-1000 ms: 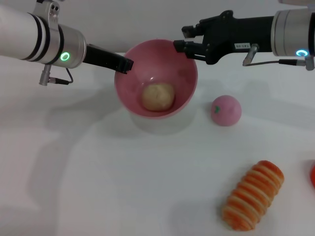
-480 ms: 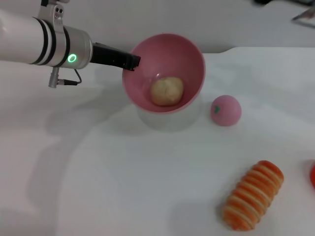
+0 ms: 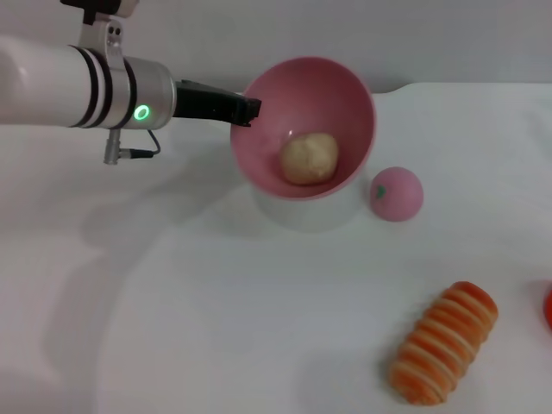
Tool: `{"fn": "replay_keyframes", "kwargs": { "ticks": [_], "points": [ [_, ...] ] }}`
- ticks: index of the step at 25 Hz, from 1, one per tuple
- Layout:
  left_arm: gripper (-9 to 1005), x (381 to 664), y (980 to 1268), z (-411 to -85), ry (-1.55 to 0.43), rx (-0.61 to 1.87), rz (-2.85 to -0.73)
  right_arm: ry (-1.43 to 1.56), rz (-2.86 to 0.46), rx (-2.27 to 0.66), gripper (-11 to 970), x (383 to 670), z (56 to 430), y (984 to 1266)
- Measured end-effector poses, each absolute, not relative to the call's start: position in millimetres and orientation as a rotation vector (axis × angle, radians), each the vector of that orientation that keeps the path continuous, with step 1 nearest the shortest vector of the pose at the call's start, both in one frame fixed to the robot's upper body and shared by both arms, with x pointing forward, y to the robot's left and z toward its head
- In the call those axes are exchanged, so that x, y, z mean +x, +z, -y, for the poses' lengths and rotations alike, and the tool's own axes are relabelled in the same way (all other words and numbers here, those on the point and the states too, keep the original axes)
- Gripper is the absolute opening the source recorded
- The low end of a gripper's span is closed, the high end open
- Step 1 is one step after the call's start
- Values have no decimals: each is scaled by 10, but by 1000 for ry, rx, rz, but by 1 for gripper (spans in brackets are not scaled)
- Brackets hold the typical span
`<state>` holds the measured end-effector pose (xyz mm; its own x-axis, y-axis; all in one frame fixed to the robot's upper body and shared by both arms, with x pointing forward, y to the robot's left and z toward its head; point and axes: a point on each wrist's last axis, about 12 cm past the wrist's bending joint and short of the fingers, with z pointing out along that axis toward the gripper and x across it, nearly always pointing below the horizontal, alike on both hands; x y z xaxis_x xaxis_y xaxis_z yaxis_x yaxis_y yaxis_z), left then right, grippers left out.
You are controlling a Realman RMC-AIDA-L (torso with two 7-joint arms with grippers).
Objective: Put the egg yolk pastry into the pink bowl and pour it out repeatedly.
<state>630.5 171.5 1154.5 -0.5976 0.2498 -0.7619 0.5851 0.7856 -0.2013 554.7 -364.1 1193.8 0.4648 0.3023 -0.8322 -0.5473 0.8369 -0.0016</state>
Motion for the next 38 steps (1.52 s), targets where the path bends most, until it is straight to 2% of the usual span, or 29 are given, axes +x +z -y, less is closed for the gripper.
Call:
{"fn": "replay_keyframes", "kwargs": {
  "ticks": [1, 8, 18, 38],
  "points": [
    [100, 6302, 11541, -1701, -569, 615, -2207, 501, -972, -233, 480, 5518, 3759, 11869],
    [100, 6248, 11493, -1576, -595, 645, -2192, 423, -981, -191, 480, 5435, 3866, 11694],
    [101, 6208, 11423, -1533, -638, 645, -2174, 407, -990, -146, 481, 5442, 3921, 11659],
    [103, 6130, 11286, -1638, -624, 637, -2177, 491, -997, -204, 480, 6048, 3188, 11805]
  ]
}}
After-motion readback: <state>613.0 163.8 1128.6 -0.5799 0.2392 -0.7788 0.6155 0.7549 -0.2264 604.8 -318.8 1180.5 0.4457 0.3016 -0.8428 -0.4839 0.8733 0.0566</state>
